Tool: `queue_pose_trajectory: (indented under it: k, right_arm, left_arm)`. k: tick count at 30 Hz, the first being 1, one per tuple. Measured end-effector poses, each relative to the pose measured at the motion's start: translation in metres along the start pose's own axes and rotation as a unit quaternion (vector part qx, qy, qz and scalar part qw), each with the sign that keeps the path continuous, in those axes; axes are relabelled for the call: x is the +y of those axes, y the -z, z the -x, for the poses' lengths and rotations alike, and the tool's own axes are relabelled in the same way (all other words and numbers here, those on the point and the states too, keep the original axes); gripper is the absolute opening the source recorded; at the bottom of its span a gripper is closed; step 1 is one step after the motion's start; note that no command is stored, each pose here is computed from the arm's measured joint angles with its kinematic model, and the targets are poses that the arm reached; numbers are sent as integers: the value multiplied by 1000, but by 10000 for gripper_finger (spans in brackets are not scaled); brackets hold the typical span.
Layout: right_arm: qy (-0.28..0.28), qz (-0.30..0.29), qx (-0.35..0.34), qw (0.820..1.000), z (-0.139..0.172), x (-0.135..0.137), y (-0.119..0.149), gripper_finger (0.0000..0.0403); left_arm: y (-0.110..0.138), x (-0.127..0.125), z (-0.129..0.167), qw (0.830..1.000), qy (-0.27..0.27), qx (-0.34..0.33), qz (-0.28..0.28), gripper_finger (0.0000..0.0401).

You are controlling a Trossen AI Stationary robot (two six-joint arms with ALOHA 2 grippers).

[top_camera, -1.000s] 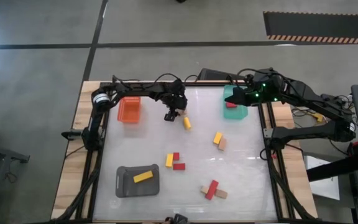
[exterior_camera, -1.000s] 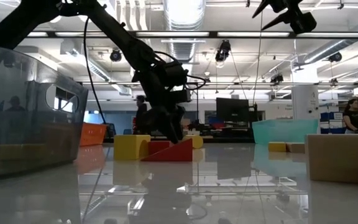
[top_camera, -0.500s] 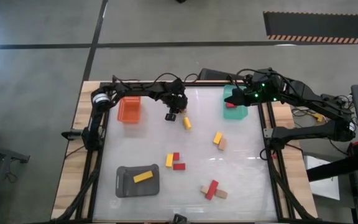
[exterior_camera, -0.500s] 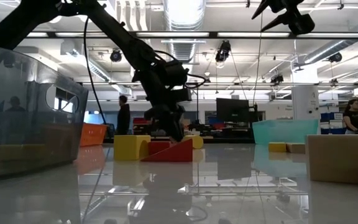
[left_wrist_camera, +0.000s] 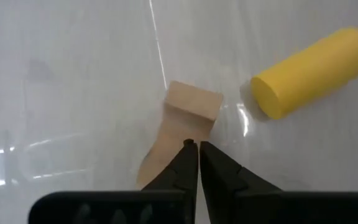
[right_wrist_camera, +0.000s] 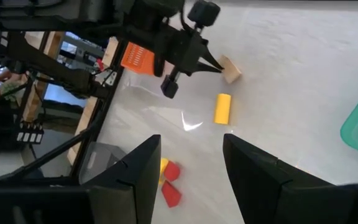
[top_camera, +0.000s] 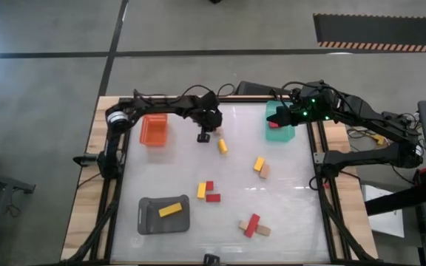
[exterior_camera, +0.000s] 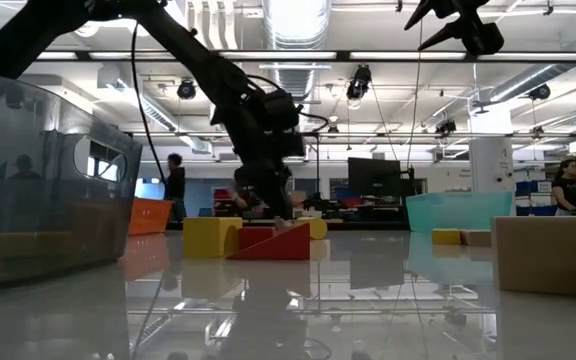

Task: Sort & place blocks by color
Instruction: Put the brown block into the orange bin

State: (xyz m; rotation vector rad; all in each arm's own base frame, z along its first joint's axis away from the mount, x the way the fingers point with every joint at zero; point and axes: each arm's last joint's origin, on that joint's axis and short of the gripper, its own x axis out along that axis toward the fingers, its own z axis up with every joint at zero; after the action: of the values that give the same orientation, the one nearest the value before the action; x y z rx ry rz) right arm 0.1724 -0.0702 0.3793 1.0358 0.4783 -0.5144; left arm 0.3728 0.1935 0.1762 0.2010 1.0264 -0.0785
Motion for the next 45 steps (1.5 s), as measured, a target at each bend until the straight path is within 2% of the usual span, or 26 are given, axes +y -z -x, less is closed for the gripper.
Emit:
queue_pose_trajectory:
  k: [5, 9, 11, 17, 23, 27, 33, 40, 45]
  right_arm:
    - [0, 1, 0, 1000, 0, 0, 0, 164]
    - [1, 6, 1, 1000, -1, 0, 0, 164]
    - [2, 6, 2, 1000, -2, 0, 0, 164]
    - [2, 5, 2, 1000, -2, 0, 0, 164]
    - [2, 0, 2, 1000, -2, 0, 0, 164]
    - [2, -1, 2, 1000, -2, 0, 0, 164]
    - [2, -1, 2, 1000, -2, 0, 0, 164]
    - [2, -6, 3, 1000, -2, 0, 0, 164]
    - [3, -8, 3, 1000, -2, 0, 0, 164]
  left_arm:
    - [0, -1, 21, 1000, -9, 17, 5, 0]
    - [-4, 4, 25, 1000, -22, -12, -8, 2]
    - [-5, 6, 22, 999, -28, -21, -16, 15]
    - [3, 7, 8, 1000, -10, -5, 7, 114]
    - [0, 9, 7, 999, -19, -28, -10, 223]
    - [1, 9, 3, 999, -22, -43, -23, 264]
    - [13, 4, -11, 999, -4, -27, -19, 271]
    - [16, 6, -20, 998, -25, -47, -22, 271]
    - [19, 4, -22, 999, -32, -40, -20, 244]
